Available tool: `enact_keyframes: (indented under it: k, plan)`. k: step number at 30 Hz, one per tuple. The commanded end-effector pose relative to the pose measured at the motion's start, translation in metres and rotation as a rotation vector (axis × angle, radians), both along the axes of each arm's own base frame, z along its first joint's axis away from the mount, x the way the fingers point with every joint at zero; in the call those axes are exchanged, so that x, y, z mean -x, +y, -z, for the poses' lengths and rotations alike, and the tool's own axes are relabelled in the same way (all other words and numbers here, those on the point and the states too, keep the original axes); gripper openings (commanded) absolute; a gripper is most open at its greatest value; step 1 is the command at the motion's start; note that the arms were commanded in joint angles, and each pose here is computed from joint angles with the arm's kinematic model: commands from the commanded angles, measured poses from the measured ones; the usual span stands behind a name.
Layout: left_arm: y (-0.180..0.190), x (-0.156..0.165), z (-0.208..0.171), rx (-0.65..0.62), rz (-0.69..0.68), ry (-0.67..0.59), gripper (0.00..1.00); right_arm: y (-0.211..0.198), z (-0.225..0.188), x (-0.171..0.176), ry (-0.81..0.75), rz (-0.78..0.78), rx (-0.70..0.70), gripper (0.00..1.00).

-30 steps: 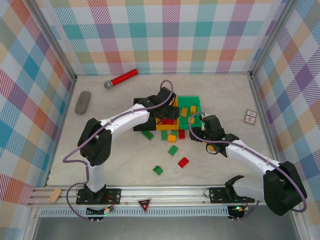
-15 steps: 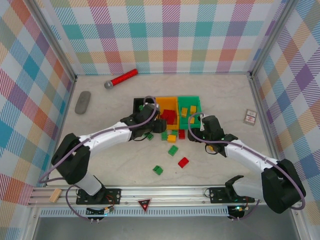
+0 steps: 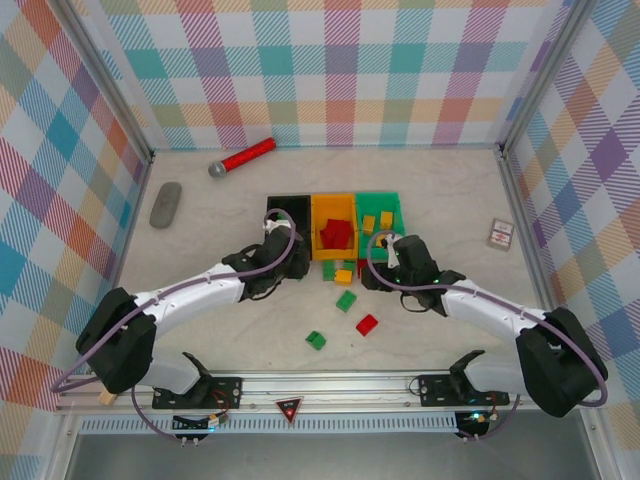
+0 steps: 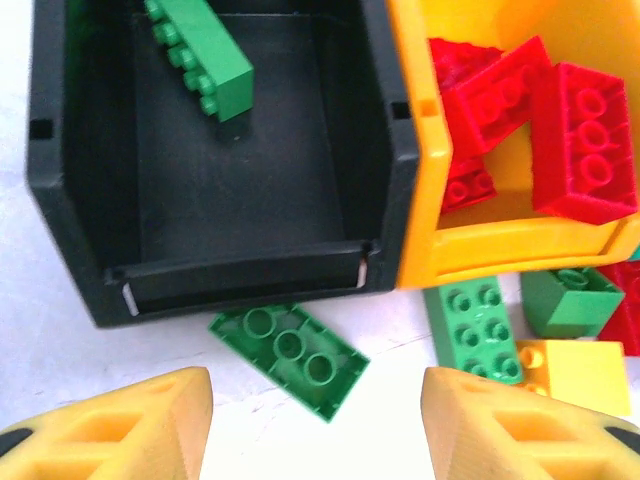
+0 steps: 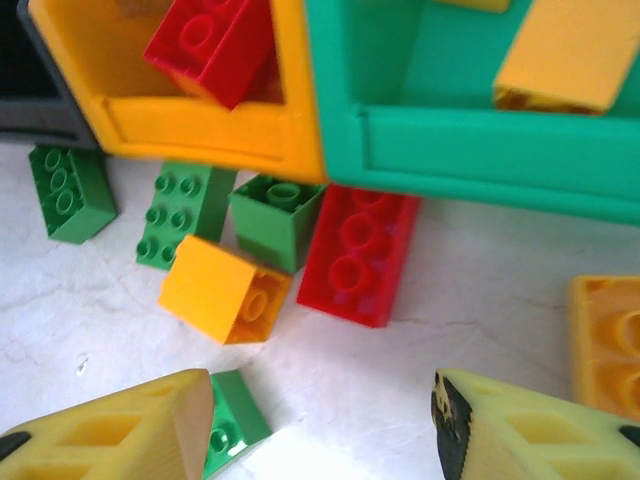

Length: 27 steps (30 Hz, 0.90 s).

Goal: Sort the legos into containers by color
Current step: Touch the lego in the container.

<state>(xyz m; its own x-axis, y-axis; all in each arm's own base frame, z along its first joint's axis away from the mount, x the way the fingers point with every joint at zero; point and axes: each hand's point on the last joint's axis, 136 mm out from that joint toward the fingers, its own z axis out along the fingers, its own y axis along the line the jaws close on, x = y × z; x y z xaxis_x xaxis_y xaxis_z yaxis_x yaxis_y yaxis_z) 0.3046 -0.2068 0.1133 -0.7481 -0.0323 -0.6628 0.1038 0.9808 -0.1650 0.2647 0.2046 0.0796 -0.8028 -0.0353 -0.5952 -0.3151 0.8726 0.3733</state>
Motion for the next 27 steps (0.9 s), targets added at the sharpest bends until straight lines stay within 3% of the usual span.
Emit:
enact_keyframes:
  k: [1,8,16,27]
  plan:
    - [0.019,0.004,0.001,-0.017,-0.039,-0.008,0.57,0.008,-0.003,-0.004,0.016,0.022,0.025,0.60]
    - [0.034,0.002,-0.002,-0.032,-0.028,-0.030,0.57,0.030,-0.022,-0.022,0.034,0.008,-0.010,0.58]
    - [0.045,-0.001,-0.011,-0.051,-0.007,-0.055,0.57,0.064,-0.029,-0.046,0.084,-0.003,-0.066,0.39]
    - [0.050,0.003,0.000,-0.063,0.034,-0.096,0.56,0.080,-0.017,-0.075,0.145,0.023,-0.003,0.38]
